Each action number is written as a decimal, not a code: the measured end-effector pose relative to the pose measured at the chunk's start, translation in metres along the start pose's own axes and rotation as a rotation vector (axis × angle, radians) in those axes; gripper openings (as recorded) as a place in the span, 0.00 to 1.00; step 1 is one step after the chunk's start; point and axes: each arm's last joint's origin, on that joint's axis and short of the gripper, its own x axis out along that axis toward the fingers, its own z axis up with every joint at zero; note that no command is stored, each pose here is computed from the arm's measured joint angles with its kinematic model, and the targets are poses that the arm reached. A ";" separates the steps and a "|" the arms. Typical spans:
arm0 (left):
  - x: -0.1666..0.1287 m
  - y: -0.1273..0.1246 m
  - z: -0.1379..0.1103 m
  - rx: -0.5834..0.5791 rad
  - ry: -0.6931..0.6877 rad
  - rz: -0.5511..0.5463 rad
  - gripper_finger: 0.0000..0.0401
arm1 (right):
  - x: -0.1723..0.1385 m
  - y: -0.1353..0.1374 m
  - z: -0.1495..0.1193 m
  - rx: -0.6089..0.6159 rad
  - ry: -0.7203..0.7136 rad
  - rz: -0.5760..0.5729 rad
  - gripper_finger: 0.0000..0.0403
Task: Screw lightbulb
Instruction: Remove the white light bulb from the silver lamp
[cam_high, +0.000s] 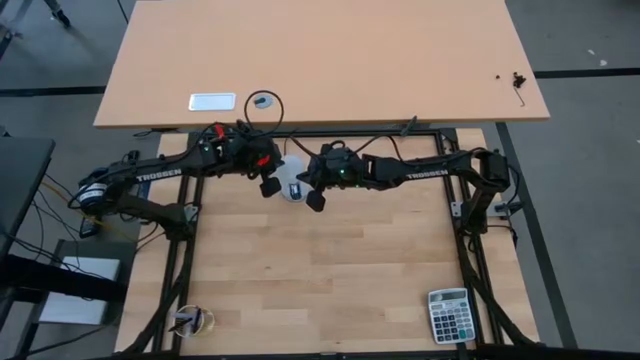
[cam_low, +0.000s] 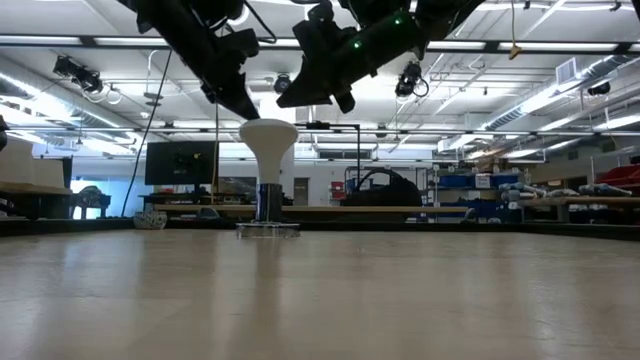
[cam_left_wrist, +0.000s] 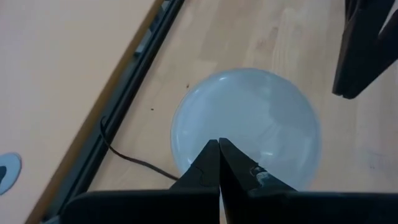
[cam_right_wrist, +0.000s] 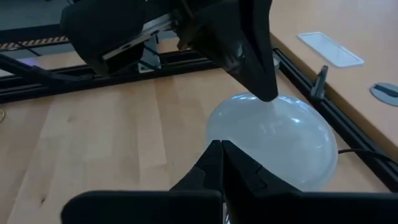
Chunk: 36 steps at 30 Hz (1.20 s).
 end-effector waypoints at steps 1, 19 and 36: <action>0.000 0.000 0.000 -0.001 0.000 0.001 0.00 | 0.000 0.000 0.000 0.000 0.000 0.000 0.02; 0.000 -0.001 -0.001 0.001 0.002 -0.003 0.00 | 0.000 0.000 -0.003 0.014 0.024 0.020 0.02; 0.000 -0.001 -0.001 -0.001 0.005 0.000 0.00 | 0.003 -0.024 -0.013 0.067 0.036 -0.064 0.02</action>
